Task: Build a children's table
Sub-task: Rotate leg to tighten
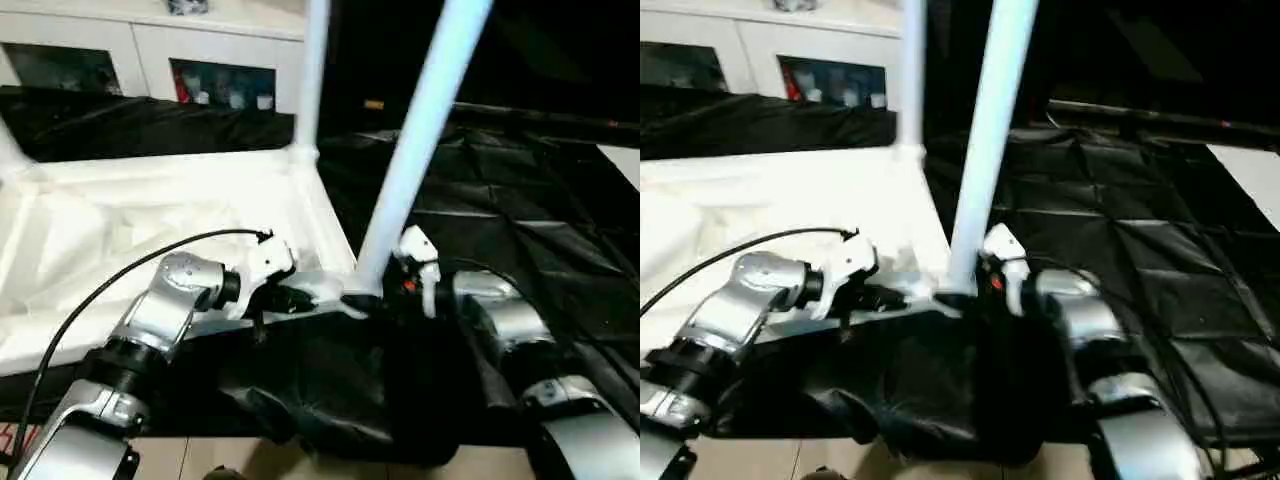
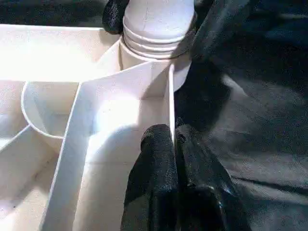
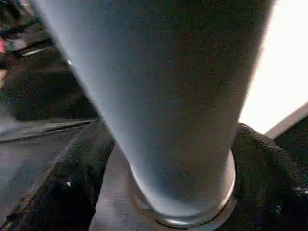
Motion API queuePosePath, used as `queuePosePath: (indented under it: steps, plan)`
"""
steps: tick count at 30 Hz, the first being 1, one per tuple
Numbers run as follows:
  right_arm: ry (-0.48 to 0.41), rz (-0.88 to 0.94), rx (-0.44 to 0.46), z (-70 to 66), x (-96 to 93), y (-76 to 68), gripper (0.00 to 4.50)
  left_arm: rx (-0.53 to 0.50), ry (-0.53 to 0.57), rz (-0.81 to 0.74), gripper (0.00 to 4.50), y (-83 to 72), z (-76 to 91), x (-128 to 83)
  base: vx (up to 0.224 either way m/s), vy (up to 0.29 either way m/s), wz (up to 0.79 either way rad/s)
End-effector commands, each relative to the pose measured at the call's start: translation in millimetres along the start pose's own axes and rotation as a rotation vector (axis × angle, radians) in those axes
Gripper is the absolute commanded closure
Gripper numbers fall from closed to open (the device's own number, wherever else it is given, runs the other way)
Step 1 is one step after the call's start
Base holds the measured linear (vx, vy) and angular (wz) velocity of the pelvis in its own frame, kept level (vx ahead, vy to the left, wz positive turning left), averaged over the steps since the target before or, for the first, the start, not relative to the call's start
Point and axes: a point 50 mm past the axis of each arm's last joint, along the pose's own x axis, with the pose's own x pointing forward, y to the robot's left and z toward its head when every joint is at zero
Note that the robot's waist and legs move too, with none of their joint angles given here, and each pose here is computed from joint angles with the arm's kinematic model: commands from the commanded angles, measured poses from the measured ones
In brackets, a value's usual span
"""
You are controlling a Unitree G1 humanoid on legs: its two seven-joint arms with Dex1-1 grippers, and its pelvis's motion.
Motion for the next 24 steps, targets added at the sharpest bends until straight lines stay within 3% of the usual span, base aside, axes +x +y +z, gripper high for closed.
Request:
queuePosePath:
  steps: [1, 8, 12, 18, 19, 24]
  plan:
    - [0.032, 0.124, 0.029, -7.5, 11.6, 12.7, 1.01, 0.07, -0.06, -0.058, 4.5, -4.6, 16.6, 7, 0.0, 0.0, 0.0]
    - [0.028, 0.146, 0.044, -9.1, 14.1, 16.0, 1.66, 0.071, -0.057, -0.074, 4.5, -5.2, 15.2, 5, 0.0, 0.0, 0.0]
    - [0.02, 0.133, 0.056, -10.7, 17.1, 18.0, 1.82, 0.07, -0.058, -0.045, 4.5, -3.1, 15.7, 6, 0.0, 0.0, 0.0]
    - [-0.029, -0.121, 0.109, -14.5, 28.0, 6.7, 1.86, 0.048, -0.075, 0.056, 4.5, 3.4, 20.9, 12, 0.0, 0.0, 0.0]
    - [-0.054, -0.226, 0.145, -14.9, 33.3, 1.5, 1.86, 0.035, -0.083, 0.096, 4.5, 5.6, 23.8, 17, 0.0, 0.0, 0.0]
    - [-0.068, -0.401, 0.235, -14.7, 48.7, -4.2, 1.87, 0.022, -0.1, 0.191, 4.5, 7.9, 32.7, 33, 0.0, 0.0, 0.0]
